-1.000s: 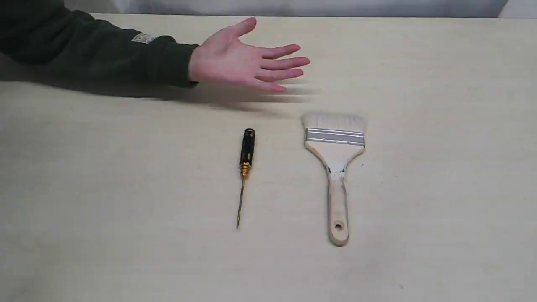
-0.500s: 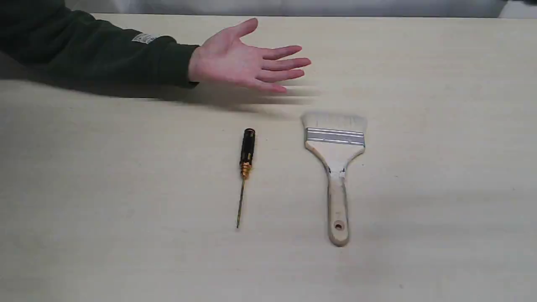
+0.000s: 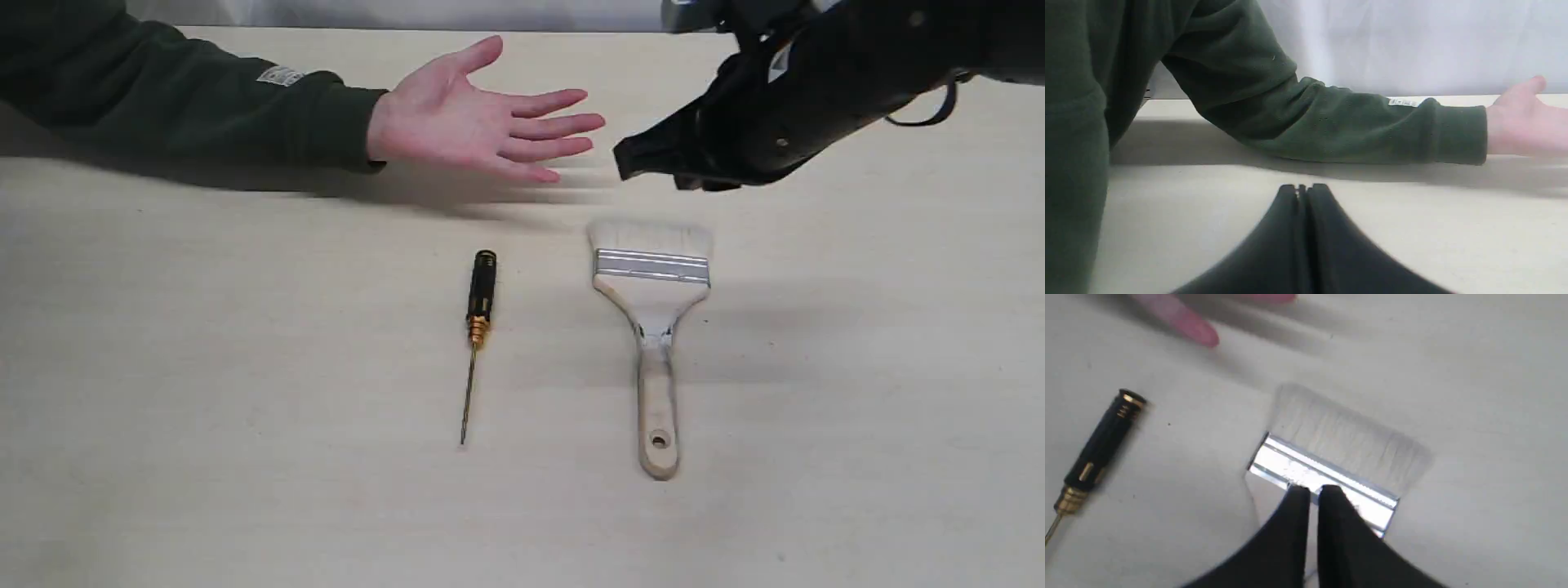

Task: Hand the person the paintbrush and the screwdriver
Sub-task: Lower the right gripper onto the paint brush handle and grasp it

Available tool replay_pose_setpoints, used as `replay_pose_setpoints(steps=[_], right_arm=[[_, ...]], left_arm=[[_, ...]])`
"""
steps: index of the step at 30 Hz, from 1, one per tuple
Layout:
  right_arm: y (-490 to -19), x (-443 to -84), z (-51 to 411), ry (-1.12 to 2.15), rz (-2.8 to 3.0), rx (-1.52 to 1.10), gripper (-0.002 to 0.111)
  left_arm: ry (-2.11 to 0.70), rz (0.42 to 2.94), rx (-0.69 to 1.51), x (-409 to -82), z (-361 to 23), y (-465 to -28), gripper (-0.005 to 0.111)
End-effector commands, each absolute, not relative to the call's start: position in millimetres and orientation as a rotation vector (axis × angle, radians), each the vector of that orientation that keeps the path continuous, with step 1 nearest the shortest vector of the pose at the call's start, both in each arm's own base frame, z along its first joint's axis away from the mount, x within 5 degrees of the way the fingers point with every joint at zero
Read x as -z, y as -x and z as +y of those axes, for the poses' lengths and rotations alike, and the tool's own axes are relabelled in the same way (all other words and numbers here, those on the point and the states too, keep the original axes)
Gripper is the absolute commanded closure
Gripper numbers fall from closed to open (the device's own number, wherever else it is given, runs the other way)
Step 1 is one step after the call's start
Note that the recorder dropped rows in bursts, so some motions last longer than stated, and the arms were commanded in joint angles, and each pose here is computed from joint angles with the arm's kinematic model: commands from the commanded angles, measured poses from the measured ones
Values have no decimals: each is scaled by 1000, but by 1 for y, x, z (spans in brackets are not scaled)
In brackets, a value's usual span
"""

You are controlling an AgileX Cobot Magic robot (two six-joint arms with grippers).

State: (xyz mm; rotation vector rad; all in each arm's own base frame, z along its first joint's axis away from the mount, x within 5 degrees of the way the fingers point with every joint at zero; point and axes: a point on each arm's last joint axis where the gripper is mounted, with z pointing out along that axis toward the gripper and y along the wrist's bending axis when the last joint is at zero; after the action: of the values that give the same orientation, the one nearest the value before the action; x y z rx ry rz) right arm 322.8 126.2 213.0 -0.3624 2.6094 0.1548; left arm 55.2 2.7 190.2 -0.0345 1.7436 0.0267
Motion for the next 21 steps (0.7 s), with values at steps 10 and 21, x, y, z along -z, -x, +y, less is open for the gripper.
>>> replay_pose_setpoints(steps=[10,21], right_arm=[[-323,-167,137,295,2847,-195,49],[-315,-152,142,199,2997,-275,46]], left_arm=[[31,1733,-15,-191,2,-55,107],[31,1733,-15,-191,2,-55,107]])
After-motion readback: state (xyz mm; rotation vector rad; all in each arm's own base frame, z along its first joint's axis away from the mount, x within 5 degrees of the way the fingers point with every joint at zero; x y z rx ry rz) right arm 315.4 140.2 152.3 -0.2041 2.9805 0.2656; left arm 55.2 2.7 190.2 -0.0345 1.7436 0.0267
